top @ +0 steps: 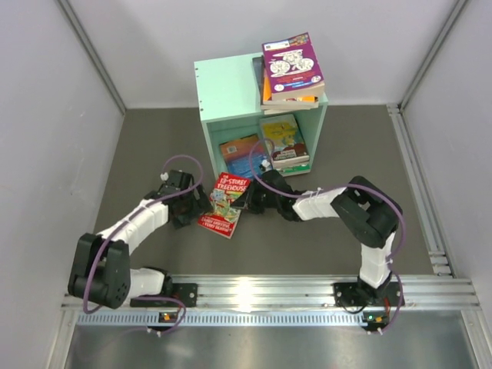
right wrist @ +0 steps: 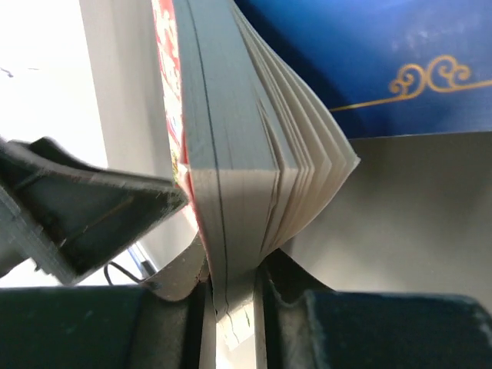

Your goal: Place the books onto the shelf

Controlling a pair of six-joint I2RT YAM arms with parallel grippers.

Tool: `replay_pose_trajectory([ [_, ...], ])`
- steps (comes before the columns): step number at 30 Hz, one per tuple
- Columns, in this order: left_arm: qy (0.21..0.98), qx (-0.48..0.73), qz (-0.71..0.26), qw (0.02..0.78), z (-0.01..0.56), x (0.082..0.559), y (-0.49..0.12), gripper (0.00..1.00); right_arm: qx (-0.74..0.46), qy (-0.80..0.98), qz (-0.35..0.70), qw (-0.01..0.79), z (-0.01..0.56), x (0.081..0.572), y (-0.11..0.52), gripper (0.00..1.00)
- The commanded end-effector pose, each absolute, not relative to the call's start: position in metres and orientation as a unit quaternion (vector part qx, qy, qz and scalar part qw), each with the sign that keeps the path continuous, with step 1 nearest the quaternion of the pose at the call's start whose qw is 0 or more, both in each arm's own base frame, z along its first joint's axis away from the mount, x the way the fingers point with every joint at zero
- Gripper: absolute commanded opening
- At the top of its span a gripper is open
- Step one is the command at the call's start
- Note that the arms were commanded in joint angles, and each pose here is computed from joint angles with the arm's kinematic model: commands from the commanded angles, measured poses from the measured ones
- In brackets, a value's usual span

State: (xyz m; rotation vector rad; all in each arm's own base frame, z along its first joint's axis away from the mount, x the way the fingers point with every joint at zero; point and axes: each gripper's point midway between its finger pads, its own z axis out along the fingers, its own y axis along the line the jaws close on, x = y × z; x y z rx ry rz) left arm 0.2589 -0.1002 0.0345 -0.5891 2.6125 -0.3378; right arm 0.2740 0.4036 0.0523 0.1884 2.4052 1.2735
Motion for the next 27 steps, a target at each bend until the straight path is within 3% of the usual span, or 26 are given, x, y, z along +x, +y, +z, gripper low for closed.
replay_pose_trajectory([
  [1, 0.939, -0.195, -0.119, 0.257, 0.075, 0.264, -0.096, 0.97, 0.038, 0.862, 0.443, 0.243, 0.087, 0.284, 0.41, 0.0],
  [7, 0.923, -0.148, -0.126, 0.331, 0.152, 0.274, -0.092, 0.95, -0.009, 0.874, 0.39, 0.29, 0.141, 0.307, 0.373, 0.0],
  [10, 0.923, -0.13, -0.144, 0.334, 0.155, 0.268, -0.097, 0.84, -0.021, 0.879, 0.382, 0.284, 0.153, 0.315, 0.362, 0.0],
  [11, 0.927, -0.116, -0.168, 0.315, 0.147, 0.26, -0.106, 0.78, -0.026, 0.878, 0.386, 0.281, 0.156, 0.318, 0.361, 0.0],
  [15, 0.932, -0.097, -0.191, 0.291, 0.125, 0.241, -0.115, 0.34, -0.041, 0.87, 0.399, 0.286, 0.18, 0.335, 0.359, 0.0],
  [17, 0.932, -0.084, -0.2, 0.292, 0.124, 0.239, -0.126, 0.26, -0.044, 0.876, 0.387, 0.285, 0.179, 0.344, 0.352, 0.0],
  [18, 0.933, -0.085, -0.204, 0.284, 0.121, 0.24, -0.13, 0.13, -0.048, 0.872, 0.389, 0.292, 0.188, 0.349, 0.353, 0.0],
  [20, 0.937, -0.096, -0.208, 0.264, 0.115, 0.242, -0.135, 0.01, -0.047, 0.877, 0.381, 0.288, 0.184, 0.359, 0.347, 0.0],
  [22, 0.949, -0.097, -0.196, 0.228, 0.097, 0.242, -0.141, 0.0, -0.044, 0.877, 0.382, 0.289, 0.187, 0.371, 0.344, 0.0],
  [27, 0.953, -0.074, -0.19, 0.222, 0.074, 0.254, -0.176, 0.0, -0.04, 0.878, 0.388, 0.276, 0.181, 0.391, 0.347, 0.0],
])
